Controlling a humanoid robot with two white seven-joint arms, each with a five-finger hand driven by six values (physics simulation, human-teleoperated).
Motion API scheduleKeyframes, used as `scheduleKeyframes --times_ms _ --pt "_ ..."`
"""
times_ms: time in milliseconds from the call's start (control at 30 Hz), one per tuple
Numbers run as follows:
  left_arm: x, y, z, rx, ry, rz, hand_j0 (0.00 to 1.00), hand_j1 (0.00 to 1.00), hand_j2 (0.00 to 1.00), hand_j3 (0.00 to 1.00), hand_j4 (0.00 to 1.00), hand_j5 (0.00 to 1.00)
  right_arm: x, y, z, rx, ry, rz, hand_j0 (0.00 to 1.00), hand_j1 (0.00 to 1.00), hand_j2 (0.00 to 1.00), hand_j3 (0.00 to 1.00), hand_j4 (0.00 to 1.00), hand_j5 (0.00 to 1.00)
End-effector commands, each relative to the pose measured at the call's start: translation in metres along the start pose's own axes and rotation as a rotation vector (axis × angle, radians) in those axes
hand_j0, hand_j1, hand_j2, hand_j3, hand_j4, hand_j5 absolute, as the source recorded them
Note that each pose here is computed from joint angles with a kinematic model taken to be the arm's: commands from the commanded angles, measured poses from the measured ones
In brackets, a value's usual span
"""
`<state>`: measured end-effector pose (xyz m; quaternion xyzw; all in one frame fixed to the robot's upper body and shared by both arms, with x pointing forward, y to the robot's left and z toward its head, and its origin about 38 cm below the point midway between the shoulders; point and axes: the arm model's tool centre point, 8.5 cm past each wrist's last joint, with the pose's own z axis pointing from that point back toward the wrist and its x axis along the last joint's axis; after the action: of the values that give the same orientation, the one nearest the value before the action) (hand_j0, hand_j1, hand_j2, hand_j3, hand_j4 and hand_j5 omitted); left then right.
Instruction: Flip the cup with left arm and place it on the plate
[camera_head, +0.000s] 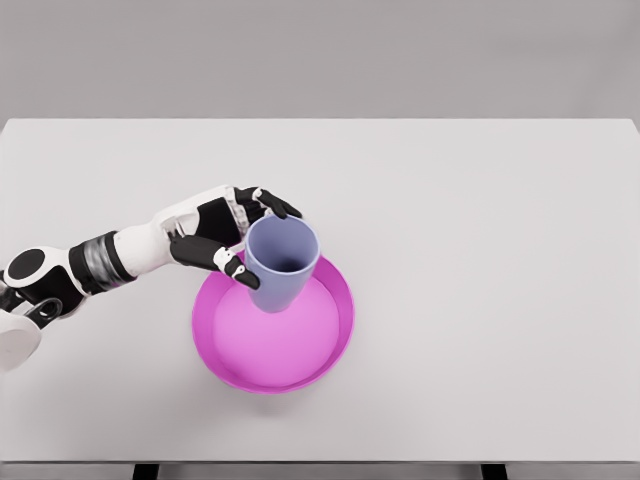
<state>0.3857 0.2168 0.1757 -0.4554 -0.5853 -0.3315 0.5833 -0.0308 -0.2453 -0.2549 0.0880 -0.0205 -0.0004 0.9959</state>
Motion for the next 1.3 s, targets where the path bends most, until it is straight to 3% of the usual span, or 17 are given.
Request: scheduleKeyframes --times_ms 0,333,1267 --pt "-0.001 0.003 0.001 0.010 0.002 0.001 0.54 0.54 0.54 0.54 0.54 0.54 0.000 0.000 0.000 0.000 0.000 0.000 1.00 1.00 1.00 1.00 1.00 1.00" --pt "-0.014 -0.001 -0.001 0.008 0.009 0.019 0.54 0.54 0.54 0.54 0.54 0.54 0.000 0.000 0.000 0.000 0.000 0.000 1.00 1.00 1.00 1.00 1.00 1.00" --pt "-0.023 0.001 -0.007 0.013 0.015 0.010 0.55 0.55 0.55 0.55 0.55 0.55 0.000 0.000 0.000 0.000 0.000 0.000 1.00 1.00 1.00 1.00 1.00 1.00"
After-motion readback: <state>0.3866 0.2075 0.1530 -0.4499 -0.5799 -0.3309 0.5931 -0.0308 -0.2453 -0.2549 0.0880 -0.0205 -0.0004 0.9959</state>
